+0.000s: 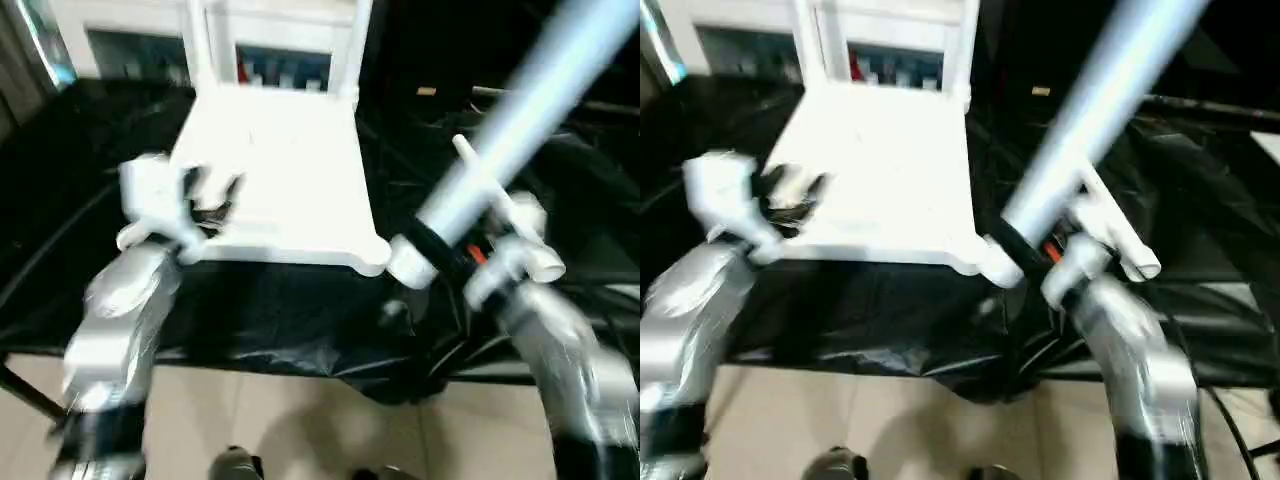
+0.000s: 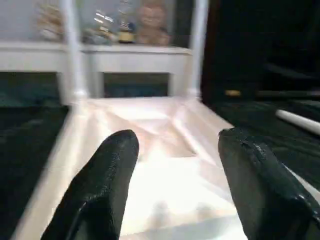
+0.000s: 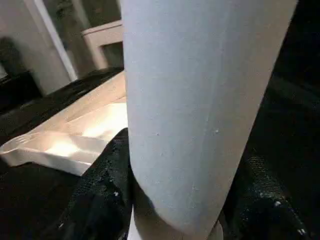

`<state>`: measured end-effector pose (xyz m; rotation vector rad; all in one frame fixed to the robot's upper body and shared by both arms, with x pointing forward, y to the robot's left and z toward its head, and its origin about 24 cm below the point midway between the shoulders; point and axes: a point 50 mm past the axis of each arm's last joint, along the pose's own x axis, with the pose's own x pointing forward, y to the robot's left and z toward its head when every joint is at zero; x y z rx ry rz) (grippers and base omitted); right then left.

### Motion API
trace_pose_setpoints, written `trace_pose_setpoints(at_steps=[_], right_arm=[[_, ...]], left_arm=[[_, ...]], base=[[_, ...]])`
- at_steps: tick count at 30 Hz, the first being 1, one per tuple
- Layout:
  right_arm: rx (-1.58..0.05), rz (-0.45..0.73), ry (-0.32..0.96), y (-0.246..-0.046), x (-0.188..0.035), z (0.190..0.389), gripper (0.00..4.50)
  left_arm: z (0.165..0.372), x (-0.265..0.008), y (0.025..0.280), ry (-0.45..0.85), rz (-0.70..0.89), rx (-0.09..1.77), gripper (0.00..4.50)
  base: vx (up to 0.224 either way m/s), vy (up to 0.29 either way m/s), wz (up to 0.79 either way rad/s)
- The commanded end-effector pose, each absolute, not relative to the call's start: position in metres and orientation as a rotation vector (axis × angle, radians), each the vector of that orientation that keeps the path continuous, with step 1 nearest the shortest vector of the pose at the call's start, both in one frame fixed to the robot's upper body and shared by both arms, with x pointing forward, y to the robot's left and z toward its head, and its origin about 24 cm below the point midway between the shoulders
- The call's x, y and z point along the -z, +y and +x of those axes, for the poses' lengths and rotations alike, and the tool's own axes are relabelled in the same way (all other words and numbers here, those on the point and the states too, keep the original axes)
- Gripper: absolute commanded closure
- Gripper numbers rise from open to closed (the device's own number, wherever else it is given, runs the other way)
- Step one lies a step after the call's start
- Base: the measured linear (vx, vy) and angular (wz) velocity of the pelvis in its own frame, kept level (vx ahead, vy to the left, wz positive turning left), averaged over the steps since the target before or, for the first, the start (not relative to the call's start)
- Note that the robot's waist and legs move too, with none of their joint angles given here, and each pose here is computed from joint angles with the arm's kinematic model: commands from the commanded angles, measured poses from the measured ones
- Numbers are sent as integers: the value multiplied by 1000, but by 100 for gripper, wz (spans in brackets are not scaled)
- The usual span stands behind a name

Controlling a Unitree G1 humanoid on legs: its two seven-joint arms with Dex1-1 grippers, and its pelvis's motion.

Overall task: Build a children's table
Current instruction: Pick table leg

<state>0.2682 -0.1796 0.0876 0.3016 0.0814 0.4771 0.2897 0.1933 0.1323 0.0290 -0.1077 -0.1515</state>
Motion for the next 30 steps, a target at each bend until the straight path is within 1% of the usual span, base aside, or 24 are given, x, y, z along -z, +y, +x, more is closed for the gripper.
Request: trace_pose_setpoints(at_steps=[1, 2, 5, 7, 8, 10, 12, 13, 14, 17, 18, 19, 20, 21, 22, 23, 26, 28, 30], right_arm=[[-418, 244, 18, -190, -99, 265, 262], [-416, 243, 18, -190, -99, 265, 262], [-372, 218, 0, -197, -101, 260, 262], [-331, 197, -7, -203, -100, 256, 262], [-326, 196, -8, -204, -99, 255, 262], [-289, 192, -16, -209, -100, 252, 262], [-275, 207, -44, -211, -107, 253, 262], [-249, 256, -73, -213, -110, 257, 262], [-241, 263, -75, -214, -109, 259, 262], [-246, 239, -72, -211, -108, 264, 262], [-258, 246, -75, -207, -106, 267, 262], [-275, 261, -56, -197, -97, 276, 262], [-275, 261, -56, -197, -97, 276, 262], [-281, 234, -29, -187, -91, 285, 262], [-271, 254, -17, -183, -89, 288, 262], [-259, 236, -5, -180, -87, 292, 262], [-235, 181, 37, -178, -79, 294, 262], [-216, 196, 47, -178, -73, 293, 262], [-213, 203, 44, -178, -72, 293, 262]], left_arm=[[282, -131, 195, -115, 81, 108, 154], [282, -130, 195, -115, 84, 107, 154], [270, -120, 197, -106, 70, 53, 154], [259, -108, 197, -69, 114, 44, 154], [258, -107, 197, -65, 119, 44, 154], [249, -99, 199, -25, 166, 20, 154], [246, -103, 201, -18, 147, 4, 154], [248, -108, 203, -34, 100, -7, 154], [249, -109, 204, -36, 92, -5, 154], [254, -113, 206, -53, 104, 16, 154], [257, -115, 209, -66, 98, 24, 154], [270, -112, 213, -65, 97, 41, 154], [270, -112, 213, -65, 97, 41, 154], [281, -103, 216, -23, 176, 47, 154], [284, -99, 217, 3, 207, 48, 154], [287, -96, 218, 20, 230, 41, 154], [288, -94, 216, 29, 220, 43, 154], [287, -94, 211, 15, 228, 47, 154], [287, -95, 210, 10, 233, 47, 154]], base=[[0, 0, 0], [0, 0, 0], [-53, 16, -10], [-95, -24, -5], [100, -96, 7], [148, -62, -10], [0, 0, 0], [-111, -47, 27], [-116, -32, 8], [-104, 5, 0], [-94, 28, 0], [-83, 14, 4], [-141, -21, 1], [-141, -21, 1], [-85, -108, 1], [-6, -133, -14], [-2, -44, -5], [-36, -4, 11], [0, 0, 0]])
